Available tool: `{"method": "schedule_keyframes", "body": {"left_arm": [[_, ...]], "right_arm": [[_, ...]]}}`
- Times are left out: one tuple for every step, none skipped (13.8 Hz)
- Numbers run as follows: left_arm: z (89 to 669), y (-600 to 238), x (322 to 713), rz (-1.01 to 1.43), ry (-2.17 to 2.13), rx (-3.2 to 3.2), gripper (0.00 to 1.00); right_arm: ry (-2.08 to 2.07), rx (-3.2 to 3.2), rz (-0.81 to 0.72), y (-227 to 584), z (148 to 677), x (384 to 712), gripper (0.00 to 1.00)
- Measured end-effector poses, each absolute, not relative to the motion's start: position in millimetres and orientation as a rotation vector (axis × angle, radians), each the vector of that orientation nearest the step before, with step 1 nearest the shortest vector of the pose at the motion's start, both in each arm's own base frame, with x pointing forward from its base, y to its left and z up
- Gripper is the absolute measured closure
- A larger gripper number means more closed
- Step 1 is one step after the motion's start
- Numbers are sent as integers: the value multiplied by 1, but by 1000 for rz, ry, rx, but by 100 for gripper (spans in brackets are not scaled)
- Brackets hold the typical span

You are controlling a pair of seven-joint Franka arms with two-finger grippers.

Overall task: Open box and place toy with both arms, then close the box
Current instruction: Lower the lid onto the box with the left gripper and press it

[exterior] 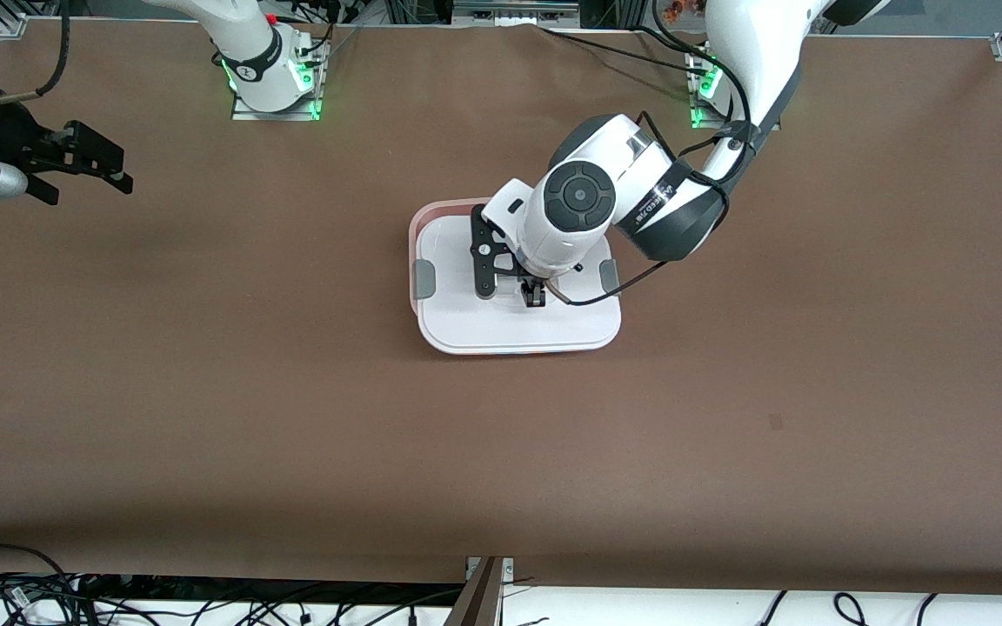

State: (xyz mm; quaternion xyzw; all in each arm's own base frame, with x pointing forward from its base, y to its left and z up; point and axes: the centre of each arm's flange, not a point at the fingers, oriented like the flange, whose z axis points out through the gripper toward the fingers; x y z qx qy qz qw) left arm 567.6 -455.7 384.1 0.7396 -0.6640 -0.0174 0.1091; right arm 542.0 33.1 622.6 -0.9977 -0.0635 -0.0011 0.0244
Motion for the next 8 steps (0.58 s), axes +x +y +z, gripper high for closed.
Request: {"method": "schedule_keyframes", "body": {"left_arm": [[382,-458,565,-58,-1957,2169,93],[376,-462,562,-76,-1962,2162,93],[365,-465,559,-100,-1966,2152,93],[355,-469,556,-120,-1970,2143,93],[349,-474,552,-134,-1976,2134,93],[347,-478,549,-143,-1982,2127,93],[346,-480,545,-155,-1989,2121,93],[346,-481,543,-170,-1993,2117,93]], "right_arm": [[-198,-3109,-6,33,620,545,0],[-199,-3122,-9,33,619,547,0],[-199,-3127,-9,33,619,548,0],[-199,-3129,-10,32,619,548,0],[-198,-3130,-11,32,619,548,0],[-196,-3131,-8,32,618,549,0],[-193,-3133,-3,31,616,550,0],[-190,-3135,1,31,615,550,0]]}}
